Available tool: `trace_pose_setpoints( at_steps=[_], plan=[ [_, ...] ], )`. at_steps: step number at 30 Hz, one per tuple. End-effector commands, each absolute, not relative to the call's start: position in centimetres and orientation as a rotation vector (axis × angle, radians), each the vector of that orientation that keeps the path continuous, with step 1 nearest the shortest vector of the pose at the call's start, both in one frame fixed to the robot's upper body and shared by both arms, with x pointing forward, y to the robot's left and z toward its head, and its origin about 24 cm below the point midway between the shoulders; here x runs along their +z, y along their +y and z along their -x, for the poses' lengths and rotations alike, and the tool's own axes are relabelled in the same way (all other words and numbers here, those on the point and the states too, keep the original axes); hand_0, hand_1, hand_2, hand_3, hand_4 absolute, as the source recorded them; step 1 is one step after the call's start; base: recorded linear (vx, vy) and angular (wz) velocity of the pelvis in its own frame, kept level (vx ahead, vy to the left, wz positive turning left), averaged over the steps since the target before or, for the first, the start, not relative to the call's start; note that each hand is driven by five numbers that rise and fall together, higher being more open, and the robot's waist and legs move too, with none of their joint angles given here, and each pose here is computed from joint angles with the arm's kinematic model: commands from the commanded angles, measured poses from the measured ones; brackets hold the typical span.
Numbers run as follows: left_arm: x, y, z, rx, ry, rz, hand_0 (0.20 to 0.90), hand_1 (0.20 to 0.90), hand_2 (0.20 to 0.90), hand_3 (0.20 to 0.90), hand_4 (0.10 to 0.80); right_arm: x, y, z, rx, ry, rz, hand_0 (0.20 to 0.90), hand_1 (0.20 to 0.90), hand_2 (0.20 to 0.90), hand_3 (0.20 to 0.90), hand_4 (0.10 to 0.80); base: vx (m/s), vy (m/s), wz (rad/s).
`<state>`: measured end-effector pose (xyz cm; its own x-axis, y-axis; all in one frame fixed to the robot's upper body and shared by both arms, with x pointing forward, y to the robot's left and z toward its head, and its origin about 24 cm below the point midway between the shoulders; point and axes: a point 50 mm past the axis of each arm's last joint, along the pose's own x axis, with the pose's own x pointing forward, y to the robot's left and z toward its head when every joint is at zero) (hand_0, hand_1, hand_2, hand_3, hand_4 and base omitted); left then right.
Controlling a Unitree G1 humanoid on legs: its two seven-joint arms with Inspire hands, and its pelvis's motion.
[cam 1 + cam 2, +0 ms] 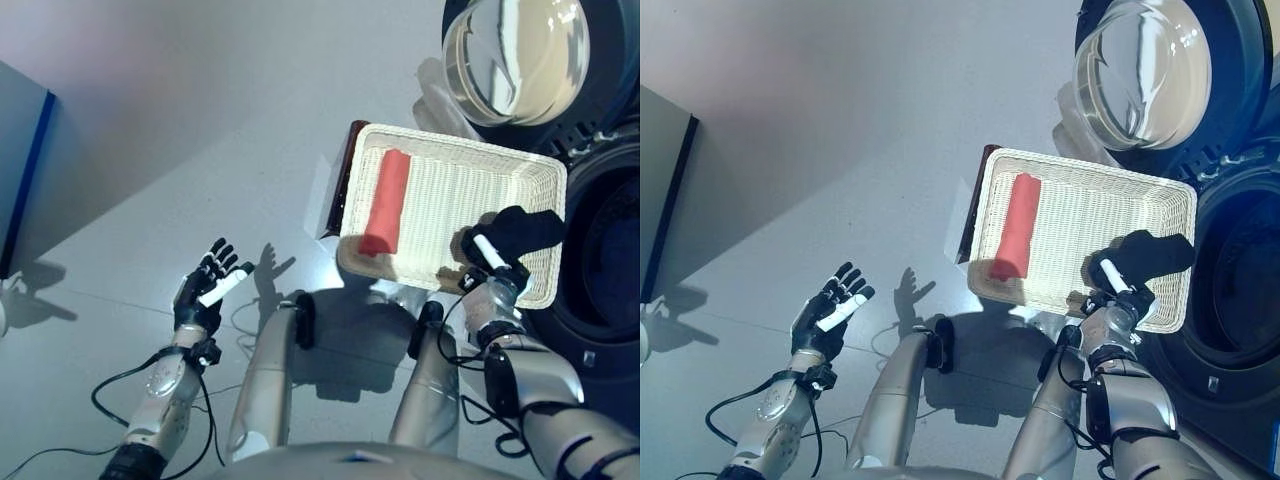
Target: Pick up the clothes and place them into the washing machine
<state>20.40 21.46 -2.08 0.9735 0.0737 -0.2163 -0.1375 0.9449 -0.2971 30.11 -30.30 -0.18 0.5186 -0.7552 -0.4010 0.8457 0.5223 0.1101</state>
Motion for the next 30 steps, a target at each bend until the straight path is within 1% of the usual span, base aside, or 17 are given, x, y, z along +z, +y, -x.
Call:
trace_pose_setpoints(
  at_steps=[1, 4, 6, 9, 11, 14, 20, 26, 28, 30],
  plan=[
    [0.9, 23.9, -20.8, 0.172, 0.011, 0.269, 0.9, 0.9, 0.9, 0.9, 0.8, 6.7, -35.2, -30.4, -1.133, -0.01, -0.133, 0.2, 0.2, 0.2, 0.2, 0.3, 0.0, 0.0, 0.0],
    [1.0, 23.8, -20.7, 0.164, 0.008, 0.264, 0.9, 0.9, 0.9, 0.9, 0.8, 7.6, -36.0, -30.2, -1.164, -0.022, -0.051, 0.2, 0.2, 0.2, 0.2, 0.3, 0.0, 0.0, 0.0],
    [1.0, 23.9, -20.6, 0.161, 0.006, 0.254, 0.9, 0.9, 0.9, 0.9, 0.8, 9.1, -36.8, -30.1, -1.18, -0.045, 0.144, 0.2, 0.2, 0.2, 0.2, 0.3, 0.0, 0.0, 0.0],
    [1.1, 23.8, -20.6, 0.163, -0.003, 0.252, 0.9, 0.9, 0.9, 0.9, 0.8, 10.3, -35.9, -30.6, -1.13, -0.117, 0.313, 0.2, 0.2, 0.2, 0.2, 0.3, 0.0, 0.0, 0.0],
    [1.1, 23.8, -20.6, 0.174, -0.01, 0.25, 0.9, 0.9, 0.9, 0.9, 0.8, 10.5, -34.9, -30.8, -1.098, -0.164, 0.375, 0.2, 0.2, 0.2, 0.2, 0.3, 0.0, 0.0, 0.0],
    [1.0, 23.8, -20.6, 0.189, -0.008, 0.252, 0.9, 0.9, 0.9, 0.9, 0.8, 10.2, -33.8, -30.8, -1.111, -0.188, 0.347, 0.2, 0.2, 0.2, 0.2, 0.3, 0.0, 0.0, 0.0],
    [0.9, 23.9, -20.6, 0.201, -0.006, 0.257, 0.9, 0.9, 0.9, 0.9, 0.8, 8.7, -32.9, -30.7, -1.163, -0.14, 0.303, 0.2, 0.2, 0.2, 0.2, 0.3, 0.0, 0.0, 0.0],
    [0.5, 24.0, -20.0, 0.238, 0.006, 0.27, 0.9, 0.9, 0.9, 0.9, 0.8, 6.4, -31.3, -29.5, -1.244, -0.111, 0.255, 0.2, 0.2, 0.2, 0.2, 0.3, 0.0, 0.008, -0.05],
    [0.5, 23.9, -20.1, 0.235, 0.006, 0.27, 0.9, 0.9, 0.9, 0.9, 0.8, 6.1, -31.4, -29.3, -1.268, -0.093, 0.244, 0.2, 0.2, 0.2, 0.2, 0.3, -0.011, 0.001, -0.06],
    [0.5, 23.7, -20.0, 0.215, 0.015, 0.261, 0.9, 0.9, 0.9, 0.9, 0.8, 4.7, -32.1, -28.7, -1.35, 0.006, 0.205, 0.2, 0.2, 0.2, 0.2, 0.3, -0.02, 0.0, -0.06]
  ],
)
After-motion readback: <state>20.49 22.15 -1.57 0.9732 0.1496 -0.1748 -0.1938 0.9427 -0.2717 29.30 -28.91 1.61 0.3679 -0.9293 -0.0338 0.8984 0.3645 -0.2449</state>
